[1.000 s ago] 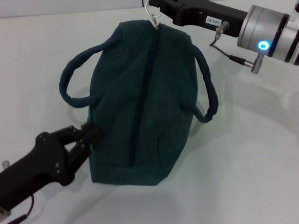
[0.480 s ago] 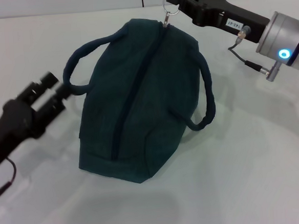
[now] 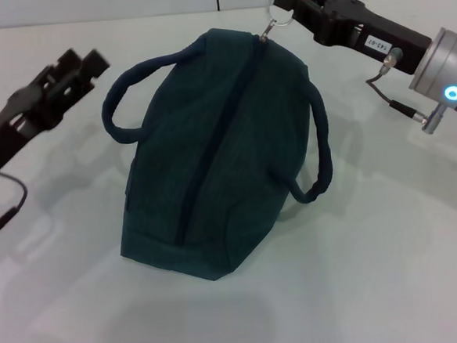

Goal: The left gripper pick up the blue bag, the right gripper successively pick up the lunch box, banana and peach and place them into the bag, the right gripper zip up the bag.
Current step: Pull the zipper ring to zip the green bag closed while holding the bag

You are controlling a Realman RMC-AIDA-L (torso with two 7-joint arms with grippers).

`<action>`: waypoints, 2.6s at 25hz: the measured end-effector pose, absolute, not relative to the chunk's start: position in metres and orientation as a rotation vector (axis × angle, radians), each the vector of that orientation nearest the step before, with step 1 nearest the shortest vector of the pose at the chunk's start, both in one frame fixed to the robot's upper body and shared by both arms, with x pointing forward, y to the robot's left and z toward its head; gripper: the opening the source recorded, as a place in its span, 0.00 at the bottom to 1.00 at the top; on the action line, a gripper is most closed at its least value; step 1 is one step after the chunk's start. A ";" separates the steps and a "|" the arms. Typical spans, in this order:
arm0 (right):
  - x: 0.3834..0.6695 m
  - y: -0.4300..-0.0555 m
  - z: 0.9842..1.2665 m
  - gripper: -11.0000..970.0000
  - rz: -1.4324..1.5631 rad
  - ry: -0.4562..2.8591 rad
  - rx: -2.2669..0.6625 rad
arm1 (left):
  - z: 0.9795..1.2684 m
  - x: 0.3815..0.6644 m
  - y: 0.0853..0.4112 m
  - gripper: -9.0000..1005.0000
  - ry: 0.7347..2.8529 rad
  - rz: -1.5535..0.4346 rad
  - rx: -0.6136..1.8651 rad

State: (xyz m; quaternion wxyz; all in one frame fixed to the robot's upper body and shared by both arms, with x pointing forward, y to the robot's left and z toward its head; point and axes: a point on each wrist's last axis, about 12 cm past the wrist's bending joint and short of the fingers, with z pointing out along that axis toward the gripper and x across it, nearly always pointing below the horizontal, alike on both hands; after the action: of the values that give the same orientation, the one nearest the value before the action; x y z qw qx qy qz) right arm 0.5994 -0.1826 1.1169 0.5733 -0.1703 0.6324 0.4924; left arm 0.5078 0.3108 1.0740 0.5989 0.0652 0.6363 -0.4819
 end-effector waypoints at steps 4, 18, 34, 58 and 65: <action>0.599 -0.185 1.117 0.03 1.148 1.474 -0.392 | 1.094 0.526 0.310 0.87 1.483 -1.198 0.173; 0.597 -0.186 1.125 0.03 1.160 1.402 -0.419 | 1.181 0.585 0.290 0.89 1.880 -1.467 0.388; 0.594 -0.187 1.126 0.03 1.177 1.385 -0.437 | 1.179 0.606 0.243 0.89 2.118 -1.356 0.494; 0.588 -0.187 1.122 0.03 1.199 1.377 -0.440 | 1.168 0.608 0.232 0.89 2.142 -1.273 0.524; 0.586 -0.188 1.121 0.03 1.207 1.372 -0.436 | 1.164 0.608 0.230 0.89 2.136 -1.255 0.522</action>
State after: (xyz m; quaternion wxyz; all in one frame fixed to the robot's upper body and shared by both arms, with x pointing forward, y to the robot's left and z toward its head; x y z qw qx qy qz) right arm 0.5857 -0.1882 1.1214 0.5906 -0.1872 0.5893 0.5185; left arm 0.6076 0.2299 1.1638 0.3004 0.1967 0.8047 -0.4728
